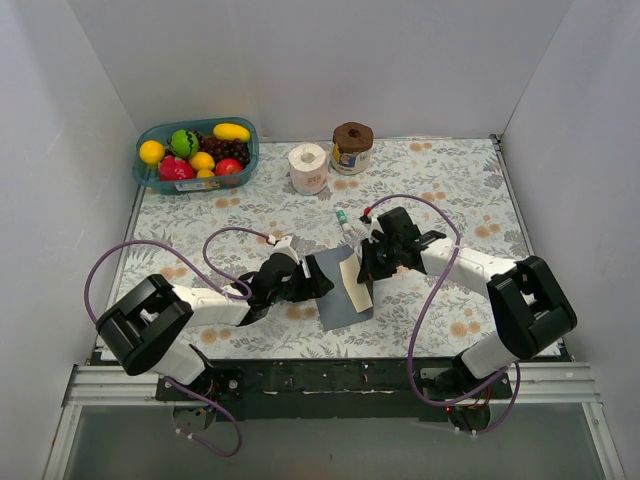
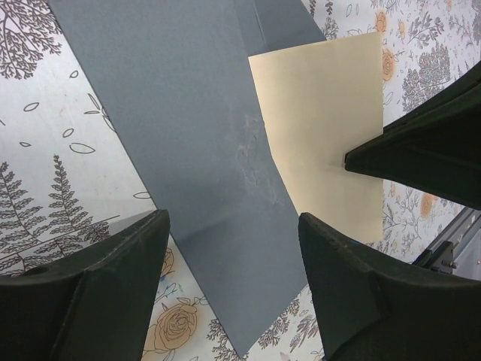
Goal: Place the letter into the envelope and seal it
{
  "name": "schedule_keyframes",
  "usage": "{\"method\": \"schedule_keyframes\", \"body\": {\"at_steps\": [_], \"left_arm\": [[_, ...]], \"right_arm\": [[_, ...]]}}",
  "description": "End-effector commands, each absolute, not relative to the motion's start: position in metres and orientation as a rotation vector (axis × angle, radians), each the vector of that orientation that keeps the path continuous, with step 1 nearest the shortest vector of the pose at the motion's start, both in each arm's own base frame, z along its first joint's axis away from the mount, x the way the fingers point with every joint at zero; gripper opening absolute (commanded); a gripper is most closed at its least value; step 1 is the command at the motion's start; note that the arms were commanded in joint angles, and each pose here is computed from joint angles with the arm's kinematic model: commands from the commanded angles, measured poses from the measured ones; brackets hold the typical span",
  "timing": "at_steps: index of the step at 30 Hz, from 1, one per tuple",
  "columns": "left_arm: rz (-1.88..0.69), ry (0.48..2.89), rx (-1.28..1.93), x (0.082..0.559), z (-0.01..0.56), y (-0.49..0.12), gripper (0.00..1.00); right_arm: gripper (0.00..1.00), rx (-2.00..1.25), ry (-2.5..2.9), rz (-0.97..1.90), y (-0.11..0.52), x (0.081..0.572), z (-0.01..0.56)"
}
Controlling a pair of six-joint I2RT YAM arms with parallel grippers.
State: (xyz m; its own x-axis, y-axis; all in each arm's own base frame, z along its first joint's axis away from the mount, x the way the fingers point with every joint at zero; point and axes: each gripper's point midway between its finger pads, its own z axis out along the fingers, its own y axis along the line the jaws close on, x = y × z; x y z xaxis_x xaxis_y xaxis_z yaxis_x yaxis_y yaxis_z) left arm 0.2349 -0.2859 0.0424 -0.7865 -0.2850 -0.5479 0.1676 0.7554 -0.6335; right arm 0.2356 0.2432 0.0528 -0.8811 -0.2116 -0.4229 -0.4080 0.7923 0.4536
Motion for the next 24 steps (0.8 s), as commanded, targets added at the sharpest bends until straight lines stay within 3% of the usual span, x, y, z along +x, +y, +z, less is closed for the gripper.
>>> {"method": "schedule_keyframes", "body": {"at_steps": [1,24], "left_arm": [[-0.749,2.435,-0.076,0.221,0.005,-0.262,0.70],[-0.724,2.434,-0.069,0.222,0.005,-0.258,0.70]], "right_arm": [[0.01,-0.502,2.569,0.826,0.250,0.243,0.062],[0.01,-0.511,2.616,0.807,0.252,0.245,0.026]]}}
